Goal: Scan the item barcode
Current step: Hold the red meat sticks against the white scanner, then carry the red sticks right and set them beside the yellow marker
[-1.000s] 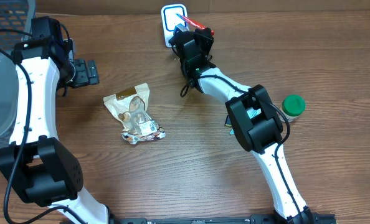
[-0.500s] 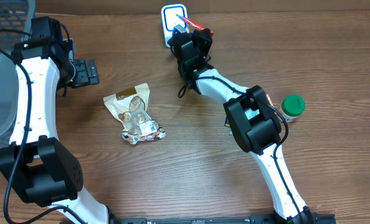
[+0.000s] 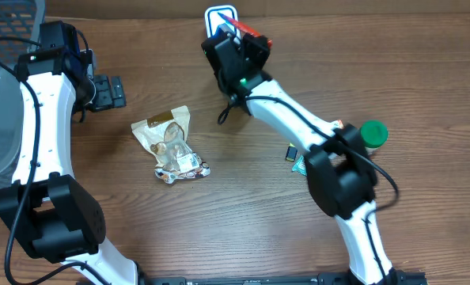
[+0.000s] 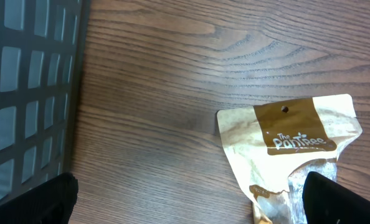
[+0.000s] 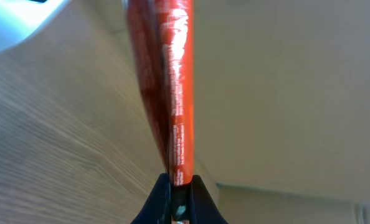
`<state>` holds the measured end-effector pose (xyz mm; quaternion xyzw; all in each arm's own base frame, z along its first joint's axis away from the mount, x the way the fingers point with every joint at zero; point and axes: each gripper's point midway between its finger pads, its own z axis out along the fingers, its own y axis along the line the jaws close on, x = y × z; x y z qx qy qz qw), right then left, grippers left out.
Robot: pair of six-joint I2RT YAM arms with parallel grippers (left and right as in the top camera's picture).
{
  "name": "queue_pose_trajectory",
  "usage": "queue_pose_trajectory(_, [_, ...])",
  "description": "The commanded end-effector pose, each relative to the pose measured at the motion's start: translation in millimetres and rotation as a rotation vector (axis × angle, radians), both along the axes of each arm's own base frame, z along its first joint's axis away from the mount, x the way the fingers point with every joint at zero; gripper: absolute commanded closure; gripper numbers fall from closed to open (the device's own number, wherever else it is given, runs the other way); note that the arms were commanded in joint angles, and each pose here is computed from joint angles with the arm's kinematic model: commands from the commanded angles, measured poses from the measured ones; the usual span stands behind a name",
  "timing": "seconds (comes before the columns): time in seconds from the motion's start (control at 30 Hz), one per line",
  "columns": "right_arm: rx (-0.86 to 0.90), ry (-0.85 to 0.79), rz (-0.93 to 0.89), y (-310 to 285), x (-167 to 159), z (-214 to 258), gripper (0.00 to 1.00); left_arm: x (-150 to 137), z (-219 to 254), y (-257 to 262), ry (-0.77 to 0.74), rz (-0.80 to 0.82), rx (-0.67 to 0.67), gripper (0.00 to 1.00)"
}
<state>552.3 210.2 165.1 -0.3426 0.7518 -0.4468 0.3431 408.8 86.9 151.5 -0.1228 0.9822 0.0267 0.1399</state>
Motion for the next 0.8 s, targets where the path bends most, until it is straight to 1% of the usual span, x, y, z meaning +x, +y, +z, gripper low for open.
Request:
queue_pose_trajectory(0.0, [0.352, 0.002, -0.112, -8.7, -45.1, 36.6, 0.96, 4.3, 14.1, -3.6, -0.039, -0.024, 0.005, 0.00])
queue_pose_trajectory(0.07, [0.475, 0.148, -0.151, -8.4, -73.2, 16.9, 0.96, 4.3, 14.1, -3.6, -0.039, -0.024, 0.005, 0.00])
queue_pose_trajectory(0.13, [0.589, 0.362, -0.203, -6.7, -108.1, -11.1, 0.97, 4.3, 14.1, -3.6, -0.039, -0.024, 0.005, 0.00])
queue_pose_trajectory(0.23, [0.704, 0.660, -0.296, -7.3, -157.7, -42.7, 0.96, 4.3, 14.1, -3.6, -0.039, -0.024, 0.005, 0.00])
queue_pose_trajectory(0.3, [0.752, 0.798, -0.368, -13.7, -182.5, -56.6, 0.96, 4.3, 14.1, -3.5, -0.039, -0.024, 0.005, 0.00])
queue_pose_trajectory(0.37, [0.787, 0.843, -0.459, -24.6, -193.0, -68.0, 0.96, 4.3, 14.1, -3.6, -0.039, -0.024, 0.005, 0.00])
queue_pose_trajectory(0.47, [0.814, 0.831, -0.606, -46.8, -199.2, -87.9, 0.96, 4.3, 14.1, -3.5, -0.039, -0.024, 0.005, 0.00])
queue_pose_trajectory(0.57, [0.854, 0.798, -0.717, -62.0, -200.4, -105.0, 0.96, 4.3, 14.1, -3.5, -0.039, -0.024, 0.005, 0.00])
queue_pose_trajectory(0.77, [1.004, 0.807, -0.828, -54.7, -202.9, -120.6, 0.96, 4.3, 14.1, -3.6, -0.039, -0.024, 0.005, 0.00])
